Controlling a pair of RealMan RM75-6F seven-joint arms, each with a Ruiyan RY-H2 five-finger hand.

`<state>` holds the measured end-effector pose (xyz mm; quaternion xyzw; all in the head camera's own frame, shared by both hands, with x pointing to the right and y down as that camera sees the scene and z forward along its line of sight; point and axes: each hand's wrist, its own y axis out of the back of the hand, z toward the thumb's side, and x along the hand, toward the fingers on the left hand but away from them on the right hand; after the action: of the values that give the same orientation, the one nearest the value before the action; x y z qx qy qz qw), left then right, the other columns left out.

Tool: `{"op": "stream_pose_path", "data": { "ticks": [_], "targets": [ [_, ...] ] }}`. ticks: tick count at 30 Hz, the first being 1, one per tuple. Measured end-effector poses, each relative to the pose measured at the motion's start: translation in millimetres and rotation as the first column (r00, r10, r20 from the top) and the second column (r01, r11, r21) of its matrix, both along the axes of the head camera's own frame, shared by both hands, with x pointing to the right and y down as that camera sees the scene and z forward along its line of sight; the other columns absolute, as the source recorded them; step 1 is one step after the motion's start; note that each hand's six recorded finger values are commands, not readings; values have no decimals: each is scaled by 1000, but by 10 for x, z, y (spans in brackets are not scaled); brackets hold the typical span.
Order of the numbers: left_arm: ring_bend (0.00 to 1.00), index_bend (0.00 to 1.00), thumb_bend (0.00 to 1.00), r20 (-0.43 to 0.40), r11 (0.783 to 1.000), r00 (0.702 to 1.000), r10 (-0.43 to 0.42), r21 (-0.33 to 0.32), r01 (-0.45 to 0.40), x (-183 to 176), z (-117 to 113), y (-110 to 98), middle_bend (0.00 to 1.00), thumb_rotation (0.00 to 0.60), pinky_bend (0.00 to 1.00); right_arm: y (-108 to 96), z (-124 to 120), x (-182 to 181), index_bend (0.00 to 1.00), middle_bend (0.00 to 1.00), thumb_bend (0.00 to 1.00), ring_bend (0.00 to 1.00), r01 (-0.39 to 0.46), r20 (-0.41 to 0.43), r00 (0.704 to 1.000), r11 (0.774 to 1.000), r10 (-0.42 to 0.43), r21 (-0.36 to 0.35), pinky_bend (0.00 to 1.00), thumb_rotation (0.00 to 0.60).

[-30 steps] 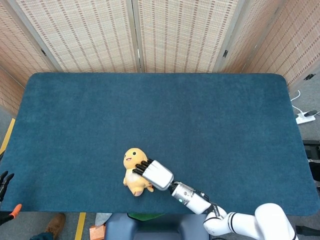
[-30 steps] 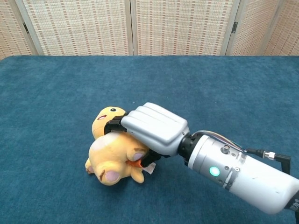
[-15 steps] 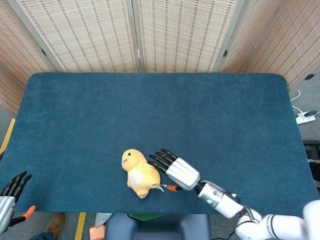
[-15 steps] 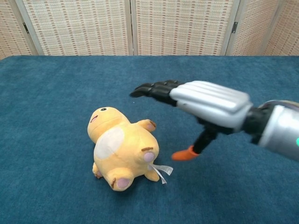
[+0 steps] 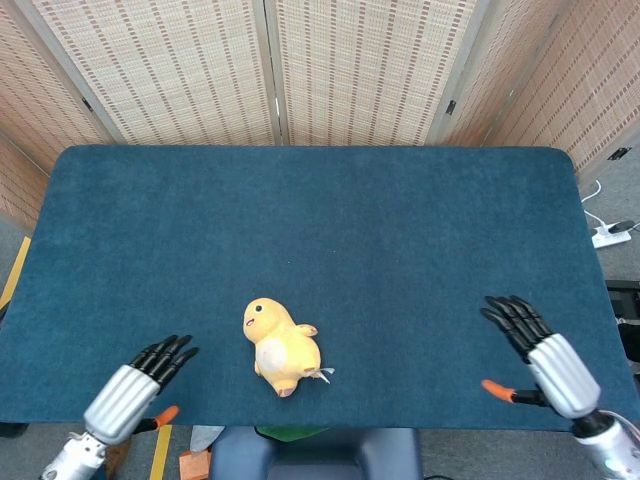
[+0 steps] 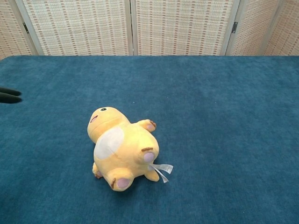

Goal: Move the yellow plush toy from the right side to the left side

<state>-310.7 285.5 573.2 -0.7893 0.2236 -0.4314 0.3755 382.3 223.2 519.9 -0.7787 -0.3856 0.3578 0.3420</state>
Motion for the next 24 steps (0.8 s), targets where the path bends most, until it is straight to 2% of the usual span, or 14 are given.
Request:
{"op": "stream_pose_path", "data": {
  "ticks": [6, 12, 15, 20, 22, 24],
  "targets": [
    [0, 0, 241, -27, 985, 984, 174, 7, -174, 838, 271, -69, 0, 600, 108, 97, -344, 334, 0, 0, 40, 0, -77, 48, 996, 996, 74, 52, 0, 600],
    [0, 0, 230, -89, 969, 965, 248, 16, -247, 1554, 464, -193, 0, 600, 91, 105, -439, 464, 0, 0, 39, 0, -92, 46, 995, 994, 90, 66, 0, 600],
    [0, 0, 229, -96, 963, 958, 270, 20, -270, 1769, 576, -281, 0, 600, 89, 97, -443, 483, 0, 0, 40, 0, -95, 37, 995, 993, 93, 68, 0, 600],
    [0, 4, 229, -71, 955, 953, 295, -6, -296, 1915, 807, -356, 0, 600, 103, 96, -497, 521, 0, 0, 47, 0, -111, 42, 993, 990, 108, 89, 0, 600],
    [0, 36, 229, -52, 954, 953, 297, -14, -298, 1929, 911, -387, 0, 600, 138, 108, -515, 526, 0, 0, 49, 0, -112, 43, 993, 989, 108, 96, 0, 600],
    [45, 135, 248, -27, 957, 957, 288, -26, -288, 1904, 1024, -431, 65, 600, 259, 127, -529, 521, 0, 0, 49, 0, -108, 46, 994, 989, 104, 100, 0, 600]
  ]
}}
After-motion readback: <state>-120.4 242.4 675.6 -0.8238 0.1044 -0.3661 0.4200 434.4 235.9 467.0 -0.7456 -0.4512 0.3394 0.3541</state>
